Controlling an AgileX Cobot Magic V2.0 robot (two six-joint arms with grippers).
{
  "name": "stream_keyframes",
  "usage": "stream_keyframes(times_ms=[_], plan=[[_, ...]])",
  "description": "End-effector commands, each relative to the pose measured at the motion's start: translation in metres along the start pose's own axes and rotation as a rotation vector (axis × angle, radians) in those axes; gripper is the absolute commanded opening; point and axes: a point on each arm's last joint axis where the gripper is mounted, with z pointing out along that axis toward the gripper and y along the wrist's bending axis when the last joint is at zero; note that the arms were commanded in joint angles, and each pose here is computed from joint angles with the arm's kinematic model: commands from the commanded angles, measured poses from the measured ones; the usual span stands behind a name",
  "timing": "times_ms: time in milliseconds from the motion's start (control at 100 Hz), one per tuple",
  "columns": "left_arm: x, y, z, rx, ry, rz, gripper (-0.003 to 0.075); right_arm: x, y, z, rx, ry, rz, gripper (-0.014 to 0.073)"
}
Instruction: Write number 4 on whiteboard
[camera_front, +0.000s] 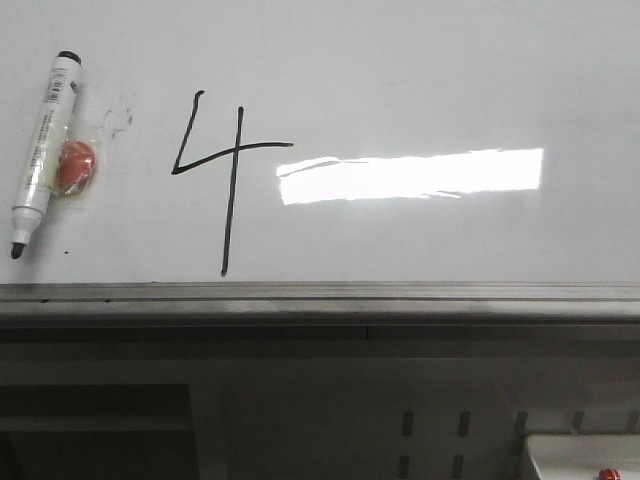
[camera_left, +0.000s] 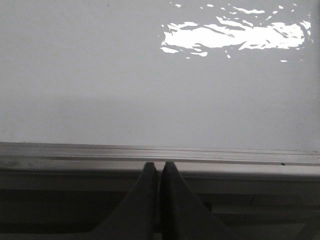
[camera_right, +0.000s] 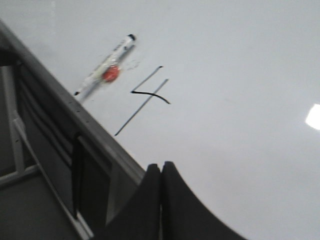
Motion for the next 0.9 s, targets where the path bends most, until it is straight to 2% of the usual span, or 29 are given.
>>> stream_keyframes(times_ms=[0, 110, 250, 390, 570, 730, 760, 820, 890], plan=[[0.006, 0.0, 0.002, 0.001, -0.035, 0.003, -0.002, -0.004, -0.01, -0.007, 0.141, -0.108, 0.058, -0.0064], [0.006, 0.0, 0.002, 0.001, -0.035, 0.003, -0.002, 0.013, -0.018, -0.018, 0.32, -0.101, 0.112, -0.0064], [0.006, 0.0, 0.002, 0.001, -0.035, 0.003, -0.002, 0.03, -0.024, -0.029, 0.535, -0.068, 0.092, -0.0064], [0.006, 0.0, 0.002, 0.001, -0.035, 0.003, -0.002, 0.048, -0.025, -0.034, 0.663, -0.004, 0.098, -0.0064], [0.006, 0.0, 0.002, 0.001, -0.035, 0.003, -0.002, 0.068, -0.023, -0.036, 0.744, 0.002, 0.162, -0.0064], [0.006, 0.0, 0.002, 0.001, -0.035, 0.003, -0.002, 0.095, -0.02, -0.031, 0.727, 0.085, 0.213, -0.0064], [0.006, 0.0, 0.002, 0.001, -0.035, 0.003, -0.002, 0.1, -0.018, -0.031, 0.711, 0.154, 0.243, -0.0064], [0.006, 0.0, 0.002, 0.001, -0.035, 0.003, -0.002, 0.105, -0.016, -0.031, 0.698, 0.208, 0.264, -0.0064], [0.006, 0.0, 0.002, 0.001, -0.035, 0.003, -0.002, 0.105, -0.016, -0.031, 0.699, 0.204, 0.262, -0.0064]])
